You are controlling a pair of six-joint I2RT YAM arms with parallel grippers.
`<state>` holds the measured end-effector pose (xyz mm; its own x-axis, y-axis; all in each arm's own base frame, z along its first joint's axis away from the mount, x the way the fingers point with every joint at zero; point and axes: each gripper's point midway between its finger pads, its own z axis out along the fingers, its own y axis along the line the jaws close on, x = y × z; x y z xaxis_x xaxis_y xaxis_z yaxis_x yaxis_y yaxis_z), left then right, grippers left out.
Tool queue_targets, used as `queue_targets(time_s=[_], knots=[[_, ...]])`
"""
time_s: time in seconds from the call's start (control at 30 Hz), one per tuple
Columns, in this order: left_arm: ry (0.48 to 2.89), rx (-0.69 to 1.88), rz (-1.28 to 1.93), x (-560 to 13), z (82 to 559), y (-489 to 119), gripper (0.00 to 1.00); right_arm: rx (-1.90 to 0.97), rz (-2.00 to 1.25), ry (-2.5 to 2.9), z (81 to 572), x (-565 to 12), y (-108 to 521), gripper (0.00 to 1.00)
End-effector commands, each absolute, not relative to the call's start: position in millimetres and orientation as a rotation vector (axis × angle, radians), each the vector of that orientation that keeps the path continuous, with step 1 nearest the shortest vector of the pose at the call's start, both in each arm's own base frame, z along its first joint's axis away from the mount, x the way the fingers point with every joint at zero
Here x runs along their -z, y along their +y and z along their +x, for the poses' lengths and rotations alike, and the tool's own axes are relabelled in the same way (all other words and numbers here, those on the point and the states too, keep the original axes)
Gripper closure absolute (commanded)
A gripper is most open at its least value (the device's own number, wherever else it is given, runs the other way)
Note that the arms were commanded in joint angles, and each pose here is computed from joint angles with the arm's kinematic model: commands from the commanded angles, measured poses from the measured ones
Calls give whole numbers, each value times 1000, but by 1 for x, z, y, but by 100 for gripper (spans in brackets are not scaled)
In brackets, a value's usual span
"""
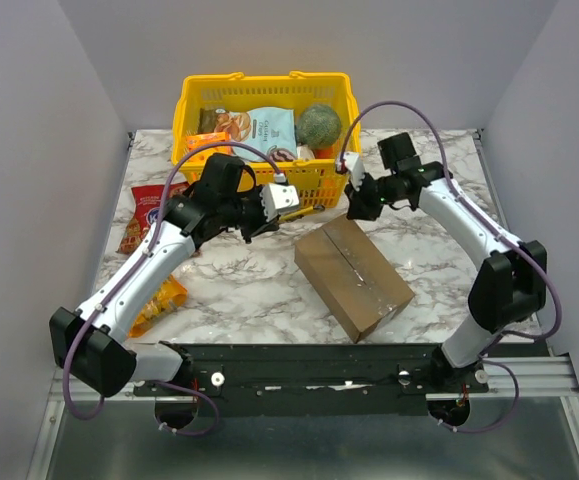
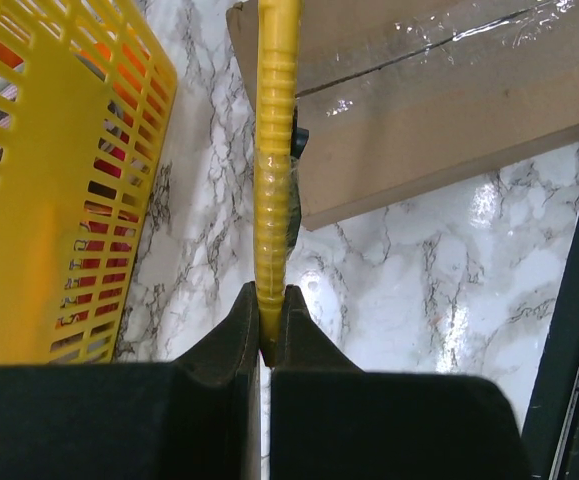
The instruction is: Unpack the express box
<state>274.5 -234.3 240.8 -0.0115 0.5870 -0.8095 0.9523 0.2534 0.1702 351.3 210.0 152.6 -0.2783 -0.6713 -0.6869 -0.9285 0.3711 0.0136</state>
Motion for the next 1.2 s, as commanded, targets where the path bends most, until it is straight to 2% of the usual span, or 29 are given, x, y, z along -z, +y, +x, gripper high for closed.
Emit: queue_targets(time_s=[0.0, 0.1, 0.13, 0.23, 0.33, 0.67, 0.8, 0.9, 0.93, 1.0, 1.03, 1.13, 1.17], knots=[[1674, 508, 1471, -240, 271, -226, 100, -651, -1229, 1843, 343, -249, 207, 84], [1646, 503, 1483, -241, 274, -229, 100, -698, -1316, 1686, 317, -275, 210, 73], [1639, 505, 1487, -241, 276, -231, 100, -718, -1341, 1594, 305, -292, 214, 60], [1618, 518, 1488, -244, 282, -237, 100, -752, -1320, 1495, 295, -311, 220, 35], [1587, 552, 1512, -246, 284, -247, 100, -792, -1337, 1450, 287, -320, 229, 31], [1465, 651, 1492, -267, 289, -286, 100, -882, -1415, 1403, 285, -322, 256, 31], [1423, 664, 1457, -275, 296, -294, 100, -891, -1428, 1391, 285, -323, 259, 35], [1419, 705, 1445, -277, 295, -301, 100, -916, -1434, 1403, 285, -321, 261, 50], [1419, 710, 1441, -277, 296, -302, 100, -922, -1434, 1409, 285, -321, 262, 61], [1416, 724, 1435, -277, 296, -305, 100, -924, -1428, 1418, 285, -321, 262, 70], [1415, 724, 1434, -277, 297, -305, 100, -922, -1427, 1419, 285, -322, 262, 78], [1425, 722, 1424, -275, 299, -306, 100, -908, -1422, 1438, 287, -321, 260, 92], [1435, 717, 1415, -274, 301, -306, 95, -892, -1421, 1444, 289, -321, 259, 93]])
